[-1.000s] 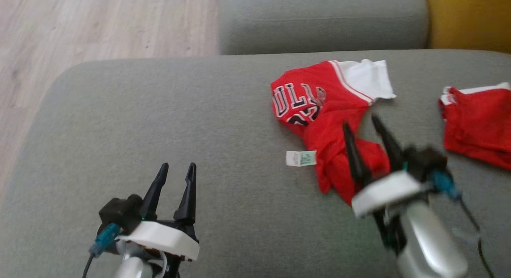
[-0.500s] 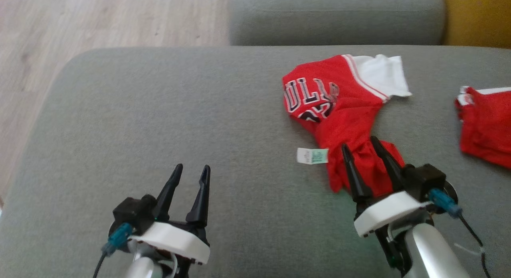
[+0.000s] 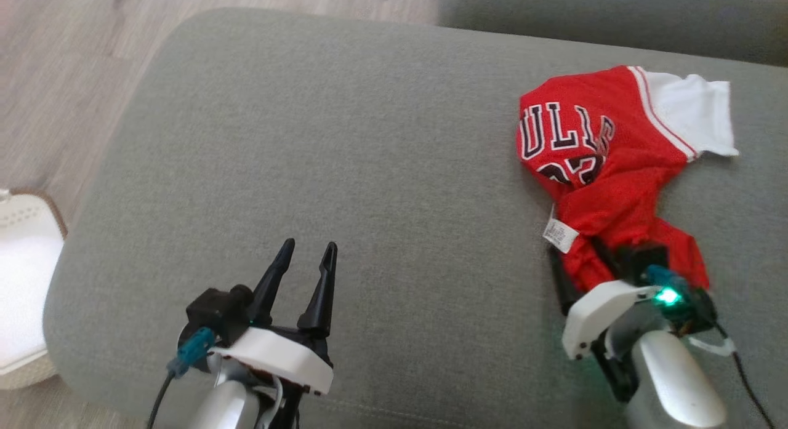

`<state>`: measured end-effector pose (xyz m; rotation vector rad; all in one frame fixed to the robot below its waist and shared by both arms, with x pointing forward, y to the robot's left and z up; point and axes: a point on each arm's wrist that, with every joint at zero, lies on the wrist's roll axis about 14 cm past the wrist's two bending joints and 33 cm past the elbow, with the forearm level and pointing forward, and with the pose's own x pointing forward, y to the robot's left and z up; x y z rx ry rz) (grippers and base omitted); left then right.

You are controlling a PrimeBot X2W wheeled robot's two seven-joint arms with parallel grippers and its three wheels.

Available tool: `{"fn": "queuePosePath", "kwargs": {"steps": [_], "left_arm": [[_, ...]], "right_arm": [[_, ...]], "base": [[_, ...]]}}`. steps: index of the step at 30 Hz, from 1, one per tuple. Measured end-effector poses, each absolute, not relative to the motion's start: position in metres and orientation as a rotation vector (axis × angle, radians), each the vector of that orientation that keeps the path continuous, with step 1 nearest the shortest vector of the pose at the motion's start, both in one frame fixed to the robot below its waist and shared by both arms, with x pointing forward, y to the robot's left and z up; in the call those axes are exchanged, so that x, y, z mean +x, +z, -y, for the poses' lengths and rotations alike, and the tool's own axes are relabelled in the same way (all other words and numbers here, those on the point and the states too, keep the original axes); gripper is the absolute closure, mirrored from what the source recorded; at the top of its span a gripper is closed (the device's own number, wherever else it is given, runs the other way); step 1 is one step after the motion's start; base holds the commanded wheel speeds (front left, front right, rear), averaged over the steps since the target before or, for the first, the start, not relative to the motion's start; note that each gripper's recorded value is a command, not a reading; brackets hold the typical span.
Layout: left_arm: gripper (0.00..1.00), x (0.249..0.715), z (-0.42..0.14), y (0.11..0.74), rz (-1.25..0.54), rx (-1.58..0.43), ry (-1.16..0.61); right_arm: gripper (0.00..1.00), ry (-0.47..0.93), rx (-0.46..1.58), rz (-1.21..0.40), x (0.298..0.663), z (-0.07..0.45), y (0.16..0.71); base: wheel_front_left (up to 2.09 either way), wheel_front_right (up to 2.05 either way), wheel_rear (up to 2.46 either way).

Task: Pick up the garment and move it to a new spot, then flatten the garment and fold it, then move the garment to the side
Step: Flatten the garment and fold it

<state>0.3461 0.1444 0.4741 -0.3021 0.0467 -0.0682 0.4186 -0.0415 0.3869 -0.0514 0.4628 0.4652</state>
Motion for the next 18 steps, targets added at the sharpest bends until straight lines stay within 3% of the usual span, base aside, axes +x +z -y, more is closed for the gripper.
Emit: {"fn": "queuePosePath", "kwargs": {"steps": [1, 2, 9, 18], "left_arm": [[0.00, 0.346, -0.144, 0.474, -0.047, -0.302, -0.068], [0.00, 0.346, -0.146, 0.473, -0.050, -0.301, -0.062], [0.00, 0.347, -0.146, 0.477, -0.037, -0.300, -0.065], [0.00, 0.349, -0.134, 0.491, 0.005, -0.302, -0.110]], "right_arm": [[0.09, 0.465, -0.051, -0.463, 0.419, 0.042, 0.387], [1.00, 0.478, -0.046, -0.473, 0.417, 0.037, 0.383], [1.00, 0.562, 0.013, -0.342, 0.421, 0.006, 0.411], [1.00, 0.776, 0.113, 0.091, 0.433, -0.065, 0.558]], "base": [[0.00, 0.00, 0.00], [0.00, 0.00, 0.00], [0.00, 0.00, 0.00], [0.00, 0.00, 0.00]]}}
